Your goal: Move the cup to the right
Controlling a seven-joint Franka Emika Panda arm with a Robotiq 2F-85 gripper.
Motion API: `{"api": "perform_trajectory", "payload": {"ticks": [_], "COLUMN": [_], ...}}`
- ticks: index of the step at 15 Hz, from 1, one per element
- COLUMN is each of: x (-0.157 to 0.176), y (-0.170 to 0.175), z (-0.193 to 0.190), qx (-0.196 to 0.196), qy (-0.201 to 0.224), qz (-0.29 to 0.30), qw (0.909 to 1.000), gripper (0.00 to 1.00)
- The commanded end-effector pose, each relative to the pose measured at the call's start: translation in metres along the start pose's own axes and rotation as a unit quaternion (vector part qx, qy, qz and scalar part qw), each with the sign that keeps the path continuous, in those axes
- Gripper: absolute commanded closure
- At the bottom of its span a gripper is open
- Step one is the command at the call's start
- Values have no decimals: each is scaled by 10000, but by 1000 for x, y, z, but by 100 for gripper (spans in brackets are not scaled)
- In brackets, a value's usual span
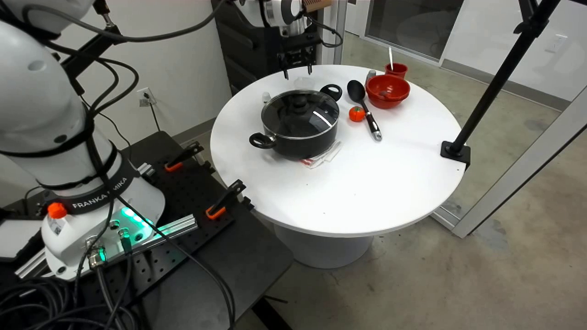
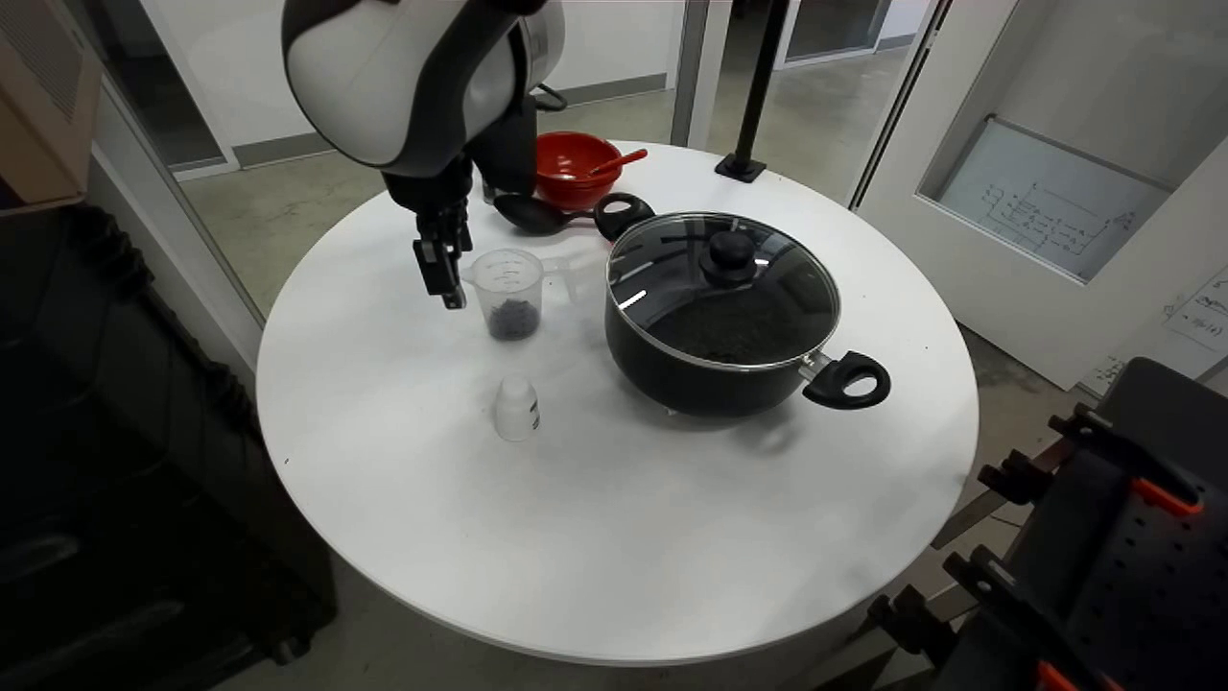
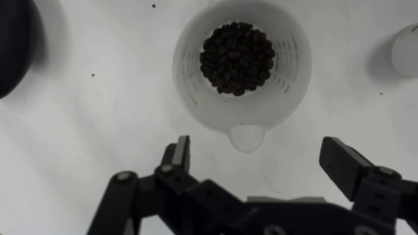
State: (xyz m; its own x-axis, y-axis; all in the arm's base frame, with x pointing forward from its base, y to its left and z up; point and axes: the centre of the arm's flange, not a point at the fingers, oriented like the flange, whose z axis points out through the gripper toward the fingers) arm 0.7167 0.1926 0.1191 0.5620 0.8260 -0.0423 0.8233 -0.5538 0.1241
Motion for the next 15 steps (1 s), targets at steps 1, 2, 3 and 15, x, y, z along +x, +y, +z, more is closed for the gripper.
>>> {"api": "perform_trajectory", "payload": {"ticks": [1, 2, 3, 15], "x": [-24, -27, -31, -53], "y": [-15, -16, -17, -16], "z": [-2, 0, 2, -21], "qx": [-61, -53, -48, -129], "qy": [-126, -159, -180, -78], "qz": [80, 121, 155, 261], "qw": [9999, 9998, 9997, 9995], "gripper": [0, 0, 0, 0]}}
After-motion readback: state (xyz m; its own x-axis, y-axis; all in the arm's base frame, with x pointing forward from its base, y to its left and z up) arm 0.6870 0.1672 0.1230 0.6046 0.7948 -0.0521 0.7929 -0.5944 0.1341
